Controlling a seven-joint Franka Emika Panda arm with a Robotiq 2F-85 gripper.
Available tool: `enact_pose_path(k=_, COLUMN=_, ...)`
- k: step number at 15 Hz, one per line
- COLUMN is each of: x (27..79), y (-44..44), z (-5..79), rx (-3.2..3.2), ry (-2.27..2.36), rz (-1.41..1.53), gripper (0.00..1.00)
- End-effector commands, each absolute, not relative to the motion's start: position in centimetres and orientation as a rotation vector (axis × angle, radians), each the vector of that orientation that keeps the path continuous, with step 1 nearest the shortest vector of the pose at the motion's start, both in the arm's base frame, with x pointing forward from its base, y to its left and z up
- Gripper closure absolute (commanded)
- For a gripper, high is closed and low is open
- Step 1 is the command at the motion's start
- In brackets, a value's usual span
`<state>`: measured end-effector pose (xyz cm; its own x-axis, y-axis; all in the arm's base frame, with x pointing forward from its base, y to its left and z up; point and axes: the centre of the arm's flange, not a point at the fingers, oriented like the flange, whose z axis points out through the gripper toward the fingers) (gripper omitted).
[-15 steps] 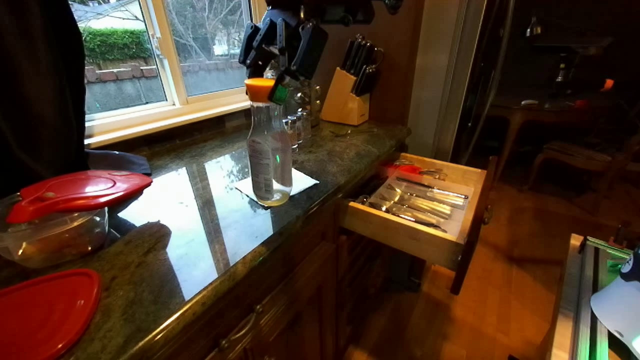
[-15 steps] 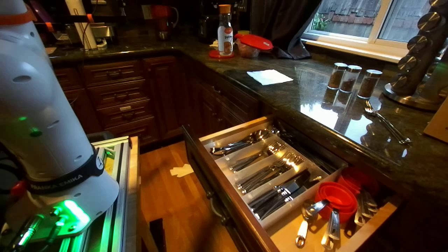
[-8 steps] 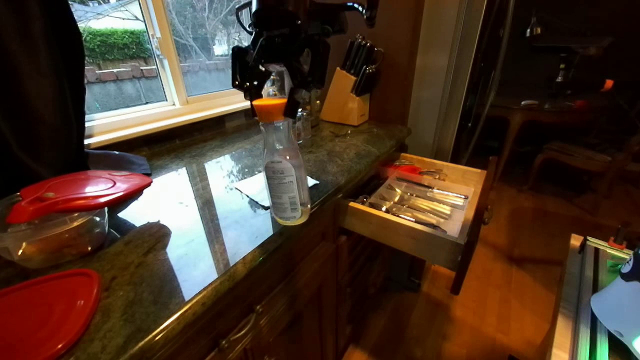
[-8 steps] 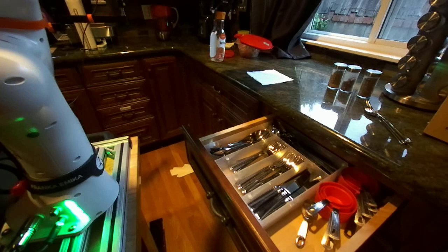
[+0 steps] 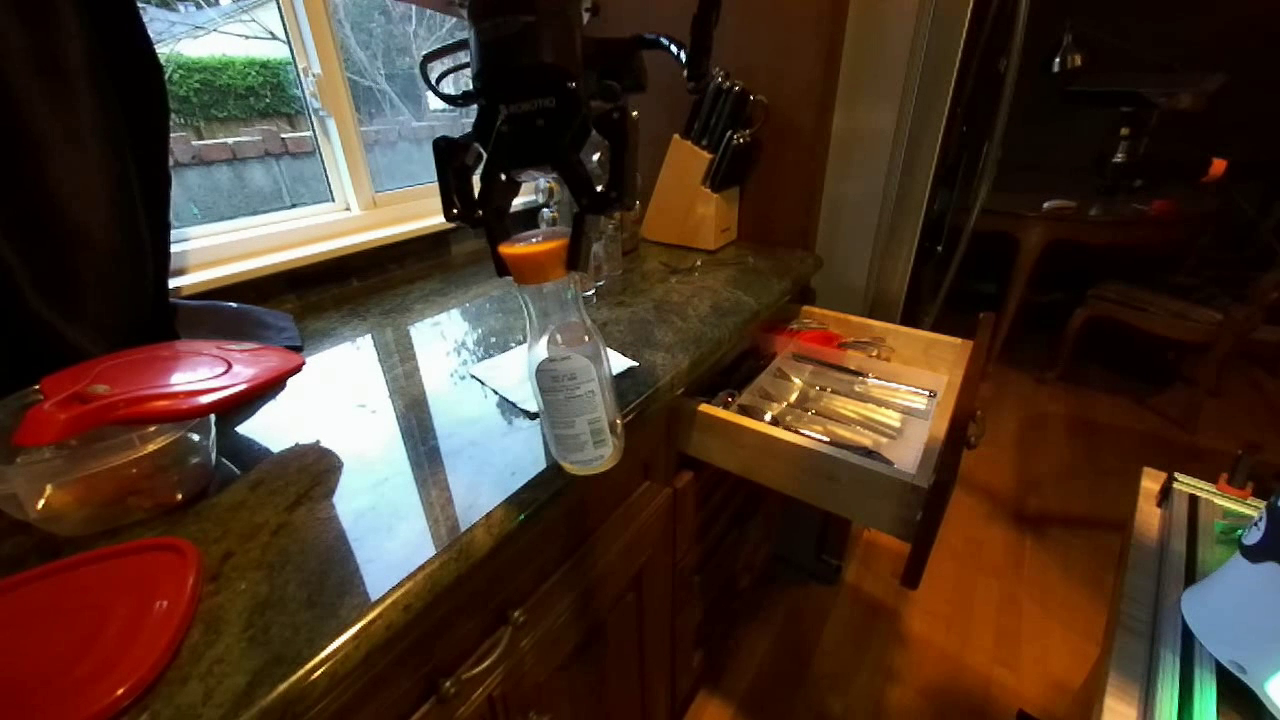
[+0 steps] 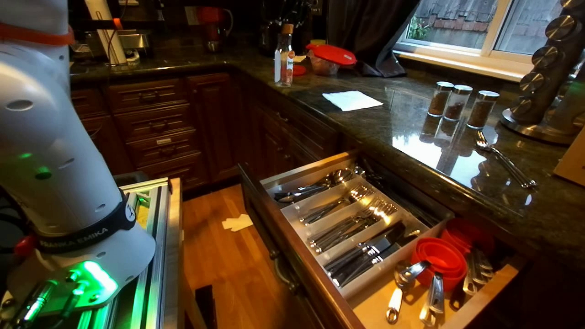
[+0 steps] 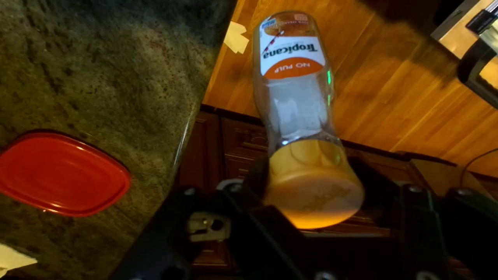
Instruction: Move the bottle to the left
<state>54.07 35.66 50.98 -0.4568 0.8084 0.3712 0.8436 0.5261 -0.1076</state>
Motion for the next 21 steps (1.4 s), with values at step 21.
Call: enact_pose_path(k=21, x=61.1, y=42.3, z=50.2, rx=-0.239, ry=-2.853, rz=-0.052, gripper=0.71)
